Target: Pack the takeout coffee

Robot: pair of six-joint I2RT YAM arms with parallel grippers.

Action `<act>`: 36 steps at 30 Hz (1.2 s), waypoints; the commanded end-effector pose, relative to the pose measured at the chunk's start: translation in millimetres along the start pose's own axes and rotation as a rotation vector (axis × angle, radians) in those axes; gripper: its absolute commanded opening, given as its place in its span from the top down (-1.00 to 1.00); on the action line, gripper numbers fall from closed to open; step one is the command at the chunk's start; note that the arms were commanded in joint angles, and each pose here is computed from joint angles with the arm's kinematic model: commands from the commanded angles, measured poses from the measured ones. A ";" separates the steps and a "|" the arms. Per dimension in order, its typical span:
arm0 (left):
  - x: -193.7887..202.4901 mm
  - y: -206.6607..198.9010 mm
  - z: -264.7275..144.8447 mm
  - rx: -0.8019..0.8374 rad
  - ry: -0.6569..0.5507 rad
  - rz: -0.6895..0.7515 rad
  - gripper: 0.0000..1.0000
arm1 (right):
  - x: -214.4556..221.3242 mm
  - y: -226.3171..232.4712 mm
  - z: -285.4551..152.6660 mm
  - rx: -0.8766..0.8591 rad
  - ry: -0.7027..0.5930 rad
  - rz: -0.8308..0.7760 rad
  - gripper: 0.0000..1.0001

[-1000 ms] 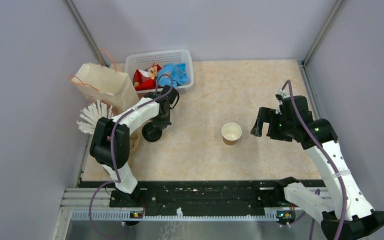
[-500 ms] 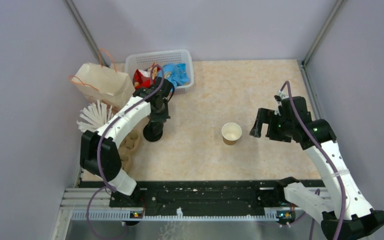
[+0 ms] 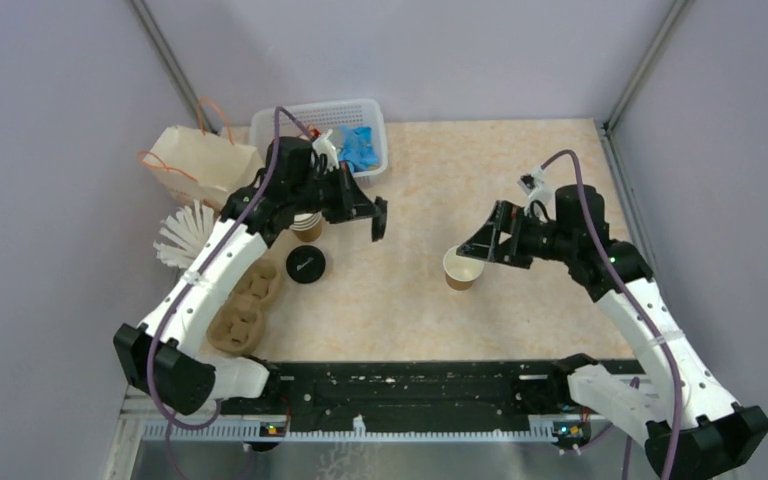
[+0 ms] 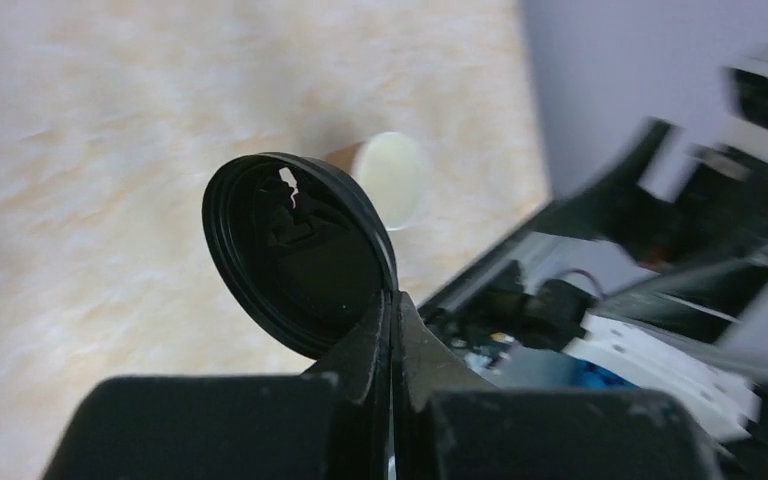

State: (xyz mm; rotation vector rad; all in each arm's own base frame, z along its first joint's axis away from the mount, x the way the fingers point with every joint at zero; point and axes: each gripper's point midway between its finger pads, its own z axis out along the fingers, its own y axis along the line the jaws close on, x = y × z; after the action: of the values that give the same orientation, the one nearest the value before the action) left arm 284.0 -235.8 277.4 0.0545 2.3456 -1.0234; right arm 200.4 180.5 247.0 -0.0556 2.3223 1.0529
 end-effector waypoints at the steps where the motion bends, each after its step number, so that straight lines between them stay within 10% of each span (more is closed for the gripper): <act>1: -8.9 -81.4 -21.3 0.421 -0.006 0.010 1.00 | -31.2 73.8 9.4 -0.384 -0.077 0.005 -0.97; 9: -11.2 -103.2 -29.1 0.554 0.008 -0.020 1.00 | -62.1 103.9 22.9 -0.521 -0.147 0.068 -0.97; 14: 9.2 -36.3 9.9 0.196 0.122 -0.052 0.96 | -50.2 49.6 38.2 -0.204 -0.114 0.088 -0.97; 24: 142.6 -10.9 74.1 -0.041 0.302 0.433 -0.41 | -22.8 -33.4 -15.1 0.218 -0.167 0.032 -0.97; 36: 188.2 1.1 92.6 0.249 -0.139 1.039 -0.72 | -7.1 -24.6 -59.0 0.230 -0.258 0.043 -0.97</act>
State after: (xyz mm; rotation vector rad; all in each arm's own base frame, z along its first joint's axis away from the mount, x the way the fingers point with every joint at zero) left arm 138.4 -302.4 75.0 1.0988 2.1589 -0.7157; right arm 190.6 126.7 244.4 0.1975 2.2507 0.7583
